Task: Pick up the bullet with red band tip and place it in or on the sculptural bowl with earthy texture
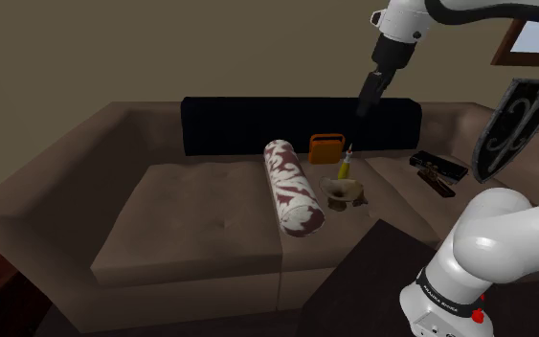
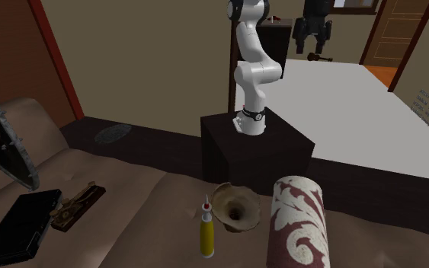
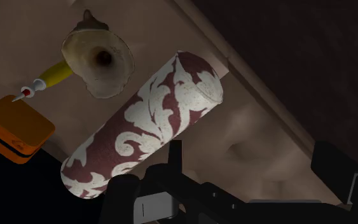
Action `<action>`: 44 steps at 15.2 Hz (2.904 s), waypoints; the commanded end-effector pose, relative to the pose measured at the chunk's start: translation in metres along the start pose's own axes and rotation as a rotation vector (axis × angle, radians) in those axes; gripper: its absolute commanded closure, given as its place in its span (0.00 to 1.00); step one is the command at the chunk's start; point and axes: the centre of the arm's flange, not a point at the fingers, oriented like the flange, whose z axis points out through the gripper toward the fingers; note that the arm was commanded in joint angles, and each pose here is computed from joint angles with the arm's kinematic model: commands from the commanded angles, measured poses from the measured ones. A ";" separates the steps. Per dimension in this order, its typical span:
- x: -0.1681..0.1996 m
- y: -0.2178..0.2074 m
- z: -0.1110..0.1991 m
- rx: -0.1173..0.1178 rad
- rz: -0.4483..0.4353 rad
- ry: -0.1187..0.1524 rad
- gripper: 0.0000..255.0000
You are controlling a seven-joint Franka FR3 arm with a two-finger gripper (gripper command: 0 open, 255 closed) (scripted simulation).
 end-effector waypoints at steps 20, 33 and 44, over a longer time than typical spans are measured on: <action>0.036 0.188 0.168 0.026 0.031 -0.034 0.00; 0.053 0.314 0.287 0.044 0.052 -0.057 0.00; 0.064 0.420 0.389 0.060 0.070 -0.076 0.00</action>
